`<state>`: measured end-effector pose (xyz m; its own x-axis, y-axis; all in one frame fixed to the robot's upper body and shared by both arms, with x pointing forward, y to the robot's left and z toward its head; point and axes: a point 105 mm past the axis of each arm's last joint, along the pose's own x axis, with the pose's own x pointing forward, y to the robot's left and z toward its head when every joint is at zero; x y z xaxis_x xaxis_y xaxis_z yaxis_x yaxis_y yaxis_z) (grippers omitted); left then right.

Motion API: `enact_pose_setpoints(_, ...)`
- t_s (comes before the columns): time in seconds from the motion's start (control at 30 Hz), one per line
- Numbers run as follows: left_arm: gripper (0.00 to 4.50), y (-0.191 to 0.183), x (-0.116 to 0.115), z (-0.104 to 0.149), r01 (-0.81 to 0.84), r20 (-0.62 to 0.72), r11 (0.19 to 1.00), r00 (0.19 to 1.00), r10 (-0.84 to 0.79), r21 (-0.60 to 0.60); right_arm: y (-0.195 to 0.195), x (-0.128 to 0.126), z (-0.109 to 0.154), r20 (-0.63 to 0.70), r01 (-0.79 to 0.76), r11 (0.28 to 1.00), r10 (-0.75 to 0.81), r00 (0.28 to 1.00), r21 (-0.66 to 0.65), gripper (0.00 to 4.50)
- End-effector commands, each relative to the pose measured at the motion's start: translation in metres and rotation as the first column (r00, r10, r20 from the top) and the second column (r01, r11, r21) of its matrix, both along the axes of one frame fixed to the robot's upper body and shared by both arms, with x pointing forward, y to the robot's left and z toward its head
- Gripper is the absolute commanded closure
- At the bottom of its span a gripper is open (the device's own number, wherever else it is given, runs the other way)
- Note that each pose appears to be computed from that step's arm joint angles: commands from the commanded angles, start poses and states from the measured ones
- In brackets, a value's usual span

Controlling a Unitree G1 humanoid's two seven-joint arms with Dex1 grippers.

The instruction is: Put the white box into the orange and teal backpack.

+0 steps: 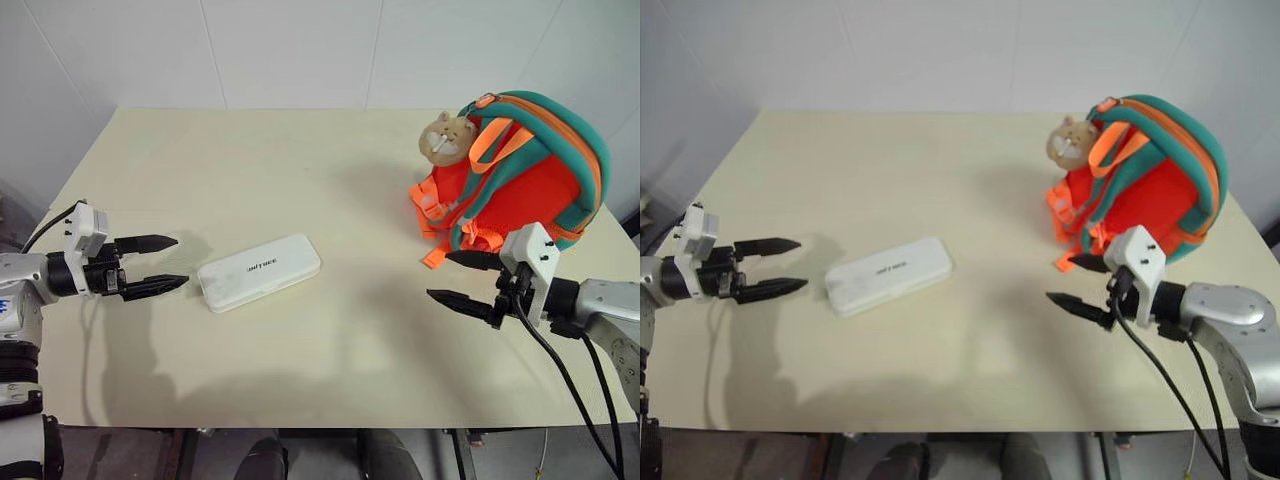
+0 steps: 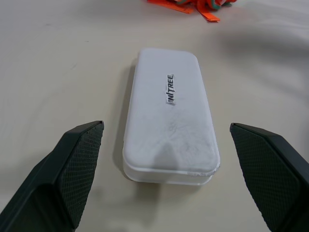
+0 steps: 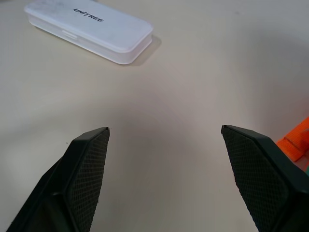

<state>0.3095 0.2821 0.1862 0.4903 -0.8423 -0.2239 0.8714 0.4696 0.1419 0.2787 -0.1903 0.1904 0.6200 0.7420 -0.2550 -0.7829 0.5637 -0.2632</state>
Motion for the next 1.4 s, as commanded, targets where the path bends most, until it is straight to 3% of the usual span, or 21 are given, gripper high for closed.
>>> enact_pose_setpoints(0.03, 0.04, 0.006, -0.002, 0.014, -0.005, 0.05, 1.0, 0.999, 0.004, 0.022, 0.007, -0.006, 0.015, 0.052, -0.036, 0.999, 0.037, 0.998, -0.006, 0.07)
enact_pose_setpoints(0.57, 0.04, 0.012, -0.006, 0.021, -0.093, 0.121, 0.996, 0.988, 0.092, 0.003, 0.052, 0.011, 0.01, 0.049, -0.138, 0.989, 0.136, 0.989, 0.044, 0.07)
enact_pose_setpoints(0.8, 0.04, 0.009, -0.011, 0.015, -0.113, 0.108, 0.993, 0.988, 0.114, -0.02, 0.08, 0.036, 0.006, 0.078, -0.126, 0.991, 0.123, 0.989, 0.035, 0.07)
enact_pose_setpoints(0.83, 0.41, 0.006, -0.012, 0.013, -0.106, 0.107, 0.994, 0.988, 0.107, -0.017, 0.083, 0.041, 0.004, 0.083, -0.115, 0.993, 0.112, 0.99, 0.024, 0.0)
enact_pose_setpoints(0.93, 1.16, 0.0, -0.011, 0.011, -0.131, 0.103, 0.991, 0.986, 0.134, -0.042, 0.09, 0.058, 0.004, 0.113, -0.076, 0.997, 0.075, 0.991, 0.01, 0.6)
enact_pose_setpoints(1.27, 4.37, 0.015, -0.008, 0.013, -0.287, 0.088, 0.955, 0.952, 0.292, -0.07, 0.111, 0.099, 0.004, 0.179, -0.004, 1.0, 0.001, 0.984, 0.02, 4.05)
enact_pose_setpoints(1.3, 4.5, 0.015, -0.009, 0.011, -0.292, 0.079, 0.954, 0.951, 0.297, -0.069, 0.114, 0.102, 0.004, 0.177, 0.001, 1.0, -0.005, 0.984, 0.022, 4.39)
enact_pose_setpoints(1.4, 4.5, 0.019, -0.013, 0.0, -0.333, 0.034, 0.941, 0.942, 0.335, -0.062, 0.123, 0.111, -0.006, 0.153, 0.024, 1.0, -0.024, 0.988, 0.0, 4.38)
